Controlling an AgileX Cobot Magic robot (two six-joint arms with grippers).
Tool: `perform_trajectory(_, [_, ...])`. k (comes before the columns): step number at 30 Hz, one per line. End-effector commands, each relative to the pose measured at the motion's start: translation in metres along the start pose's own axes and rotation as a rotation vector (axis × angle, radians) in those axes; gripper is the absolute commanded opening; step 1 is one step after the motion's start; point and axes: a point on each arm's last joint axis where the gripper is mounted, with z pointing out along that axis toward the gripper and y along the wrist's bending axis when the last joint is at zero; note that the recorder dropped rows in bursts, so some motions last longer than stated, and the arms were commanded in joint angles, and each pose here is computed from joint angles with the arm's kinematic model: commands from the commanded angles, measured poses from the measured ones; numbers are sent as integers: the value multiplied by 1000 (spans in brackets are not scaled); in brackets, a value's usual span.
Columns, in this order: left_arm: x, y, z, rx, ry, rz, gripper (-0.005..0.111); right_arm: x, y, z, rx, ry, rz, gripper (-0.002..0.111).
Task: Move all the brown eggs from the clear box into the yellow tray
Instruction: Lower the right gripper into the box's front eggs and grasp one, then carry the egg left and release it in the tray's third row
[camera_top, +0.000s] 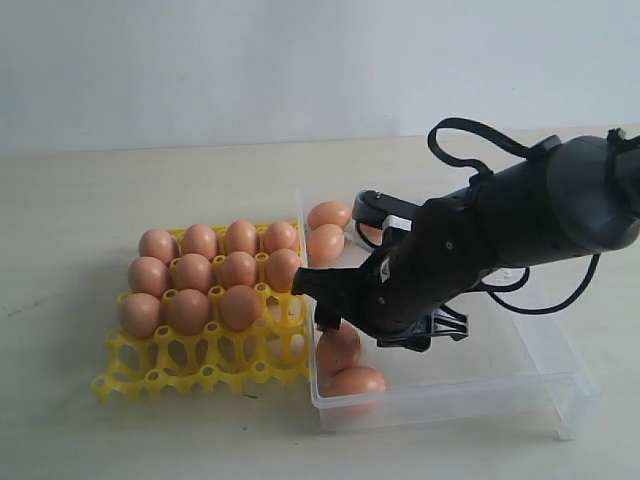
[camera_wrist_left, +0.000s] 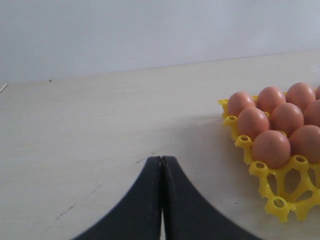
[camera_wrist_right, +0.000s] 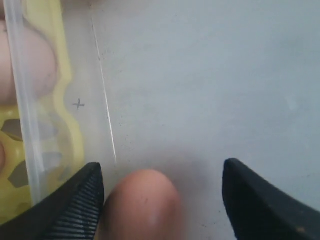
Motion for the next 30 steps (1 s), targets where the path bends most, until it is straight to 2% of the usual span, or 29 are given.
perform_trajectory(1, [-2, 0, 0, 7, -6, -7, 0, 4, 2, 7, -2, 6, -10, 63])
perform_trajectory(3, [-2, 0, 0, 7, -6, -7, 0, 4, 2, 7, -2, 6, -10, 55])
perform_trajectory(5, [-2, 0, 0, 7, -6, -7, 0, 3, 2, 6, -3, 5, -11, 43])
perform_trajectory(9, [-2, 0, 0, 7, -6, -7, 0, 3, 2, 6, -3, 0, -23, 5])
perform_trajectory(10, [-2, 0, 0, 7, -6, -7, 0, 2, 3, 4, -11, -11, -33, 0])
perform_trajectory(15, [-2, 0, 0, 7, -6, -7, 0, -11, 13, -15, -69, -132, -203, 0])
perform_trajectory(19, [-2, 0, 0, 7, -6, -7, 0, -25, 32, -40, -220, -327, -372, 0])
perform_trajectory(23, [-2, 0, 0, 7, -6, -7, 0, -30, 50, -49, -385, -458, -432, 0])
perform_trajectory(26, [-2, 0, 0, 7, -6, -7, 0, -28, 55, -43, -436, -493, -499, 0])
perform_trajectory(30, [-2, 0, 0, 7, -6, -7, 0, -26, 56, -29, -472, -501, -515, 0])
